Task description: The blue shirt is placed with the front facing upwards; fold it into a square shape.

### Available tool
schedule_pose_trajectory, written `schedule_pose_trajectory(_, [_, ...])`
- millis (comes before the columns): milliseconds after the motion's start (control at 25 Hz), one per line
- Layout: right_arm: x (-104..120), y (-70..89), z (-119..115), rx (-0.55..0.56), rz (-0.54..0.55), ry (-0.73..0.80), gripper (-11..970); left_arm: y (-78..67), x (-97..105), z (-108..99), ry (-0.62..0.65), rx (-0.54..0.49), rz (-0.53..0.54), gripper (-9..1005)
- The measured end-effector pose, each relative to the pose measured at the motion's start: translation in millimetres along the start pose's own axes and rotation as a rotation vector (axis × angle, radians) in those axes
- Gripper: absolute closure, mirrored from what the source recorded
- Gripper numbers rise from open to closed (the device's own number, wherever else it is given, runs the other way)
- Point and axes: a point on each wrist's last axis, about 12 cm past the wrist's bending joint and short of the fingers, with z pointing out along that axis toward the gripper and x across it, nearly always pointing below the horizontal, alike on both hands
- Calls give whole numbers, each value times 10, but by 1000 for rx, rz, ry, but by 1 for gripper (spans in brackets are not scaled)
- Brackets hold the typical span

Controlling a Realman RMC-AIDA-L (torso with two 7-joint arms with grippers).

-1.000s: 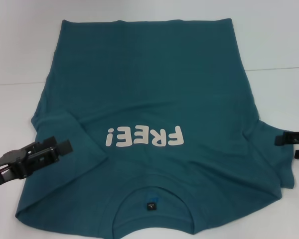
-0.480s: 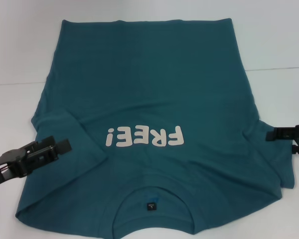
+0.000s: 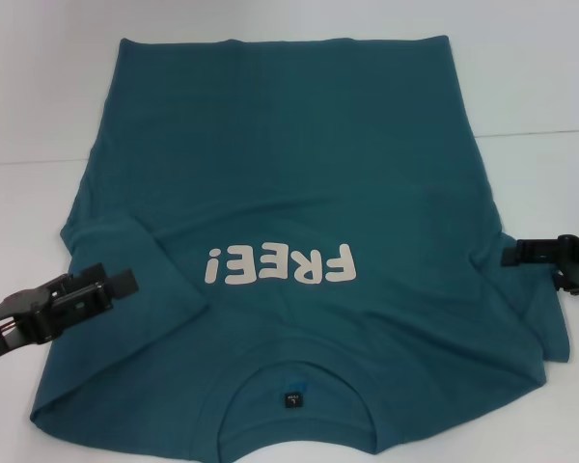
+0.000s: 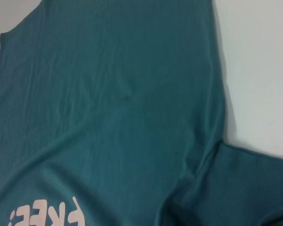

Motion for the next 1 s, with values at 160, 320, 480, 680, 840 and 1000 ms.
schedule_pose_trajectory(160, [13,-31,-22,13,2,13,98,0,0,0,0,0,0,62])
schedule_pose_trajectory(320, [26,-75,-58,20,12,14,107,7,-1,0,-1,-6,0,62])
schedule_pose_trajectory(480, [33,-57,-36,16,10,17,117,11,-2,0,-1,-9,0,62])
schedule_pose_trajectory(680, [26,10,26,5,-3,27,128,10,-3,7,-2,-9,0,62])
schedule_pose_trajectory(840, [23,15,42,15,9,34,138,8,-10,7,-10,-7,1,62])
schedule_pose_trajectory(1000, [12,7,28,25,13,34,147,2,-20,-1,-26,-4,1,62])
